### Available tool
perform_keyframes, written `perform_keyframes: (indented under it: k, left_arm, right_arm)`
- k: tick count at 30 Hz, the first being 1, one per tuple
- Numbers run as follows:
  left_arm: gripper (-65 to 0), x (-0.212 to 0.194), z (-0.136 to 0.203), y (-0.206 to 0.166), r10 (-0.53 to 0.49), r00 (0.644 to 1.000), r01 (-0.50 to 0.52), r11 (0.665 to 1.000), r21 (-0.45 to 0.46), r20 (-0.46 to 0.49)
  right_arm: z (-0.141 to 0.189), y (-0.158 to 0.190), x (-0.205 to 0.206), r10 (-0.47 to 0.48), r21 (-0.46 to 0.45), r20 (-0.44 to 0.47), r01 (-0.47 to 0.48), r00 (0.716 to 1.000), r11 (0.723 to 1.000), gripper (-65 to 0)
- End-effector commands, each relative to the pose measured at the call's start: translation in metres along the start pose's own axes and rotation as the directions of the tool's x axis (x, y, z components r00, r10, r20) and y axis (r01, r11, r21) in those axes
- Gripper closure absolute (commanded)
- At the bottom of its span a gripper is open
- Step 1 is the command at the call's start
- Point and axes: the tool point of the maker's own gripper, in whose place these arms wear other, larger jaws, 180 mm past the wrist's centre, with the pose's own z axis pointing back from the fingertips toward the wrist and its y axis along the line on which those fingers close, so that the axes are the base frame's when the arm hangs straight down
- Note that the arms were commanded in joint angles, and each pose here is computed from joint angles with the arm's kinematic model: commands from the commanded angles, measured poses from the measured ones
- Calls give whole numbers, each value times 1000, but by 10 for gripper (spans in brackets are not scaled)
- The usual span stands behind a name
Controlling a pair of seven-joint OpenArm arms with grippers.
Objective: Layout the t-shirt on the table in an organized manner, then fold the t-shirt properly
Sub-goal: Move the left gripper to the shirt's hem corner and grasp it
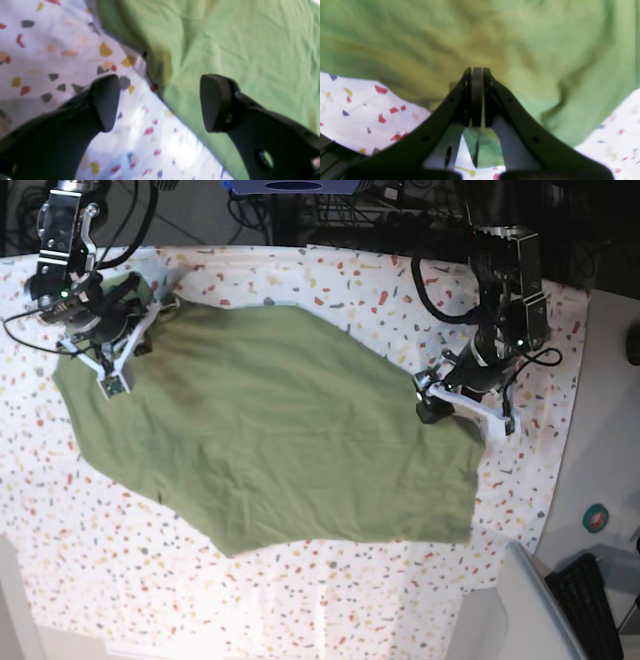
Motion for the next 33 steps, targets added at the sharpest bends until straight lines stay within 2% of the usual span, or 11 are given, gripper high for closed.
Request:
perform_keyframes:
  k: [1, 2, 4, 7, 9, 13, 16, 22, 26, 33]
  left_arm:
    - [-431, 11, -3, -5, 4, 1000, -4, 1000, -17, 25]
    - [-392, 9, -7, -4, 12, 1000, -11, 1000, -15, 15]
    - [-272, 7, -12, -2, 21, 1000, -21, 1000, -10, 0]
    - [-7, 11, -10, -3, 16, 1000, -16, 1000, -8, 11]
    - [0, 18, -3, -2, 10, 999, -11, 1000, 4, 34]
    - [0, 38, 23, 17, 47, 992, -62, 989, 136, 115]
    - [0, 45, 33, -5, -78, 993, 61, 982, 179, 89]
    - [0, 63, 27, -77, -289, 955, 277, 951, 141, 74]
    - [0, 72, 12, -112, -358, 933, 353, 931, 96, 38]
    - [0, 67, -42, -155, -460, 884, 466, 882, 68, -85]
  right_arm:
    - [2, -5, 9, 2, -9, 32, -1, 999, 1000, 0]
    - [1, -4, 8, -1, -7, 28, 1, 1000, 1000, 0]
    - [0, -4, 6, -4, -4, 23, 4, 1000, 1000, 0]
    - [0, -4, 5, -3, -4, 22, 4, 1000, 1000, 0]
    - [0, -4, 5, -3, -4, 22, 4, 1000, 1000, 0]
    - [0, -5, 6, -3, -4, 23, 3, 1000, 1000, 0]
    - [-1, -6, 15, 2, -8, 39, -1, 999, 1000, 0]
    - [-8, -10, 26, -5, -3, 46, 5, 999, 1000, 0]
    - [-18, -9, 19, -24, 15, 15, 24, 1000, 1000, 0]
    - [-25, -8, 16, -37, 28, -1, 37, 999, 999, 0]
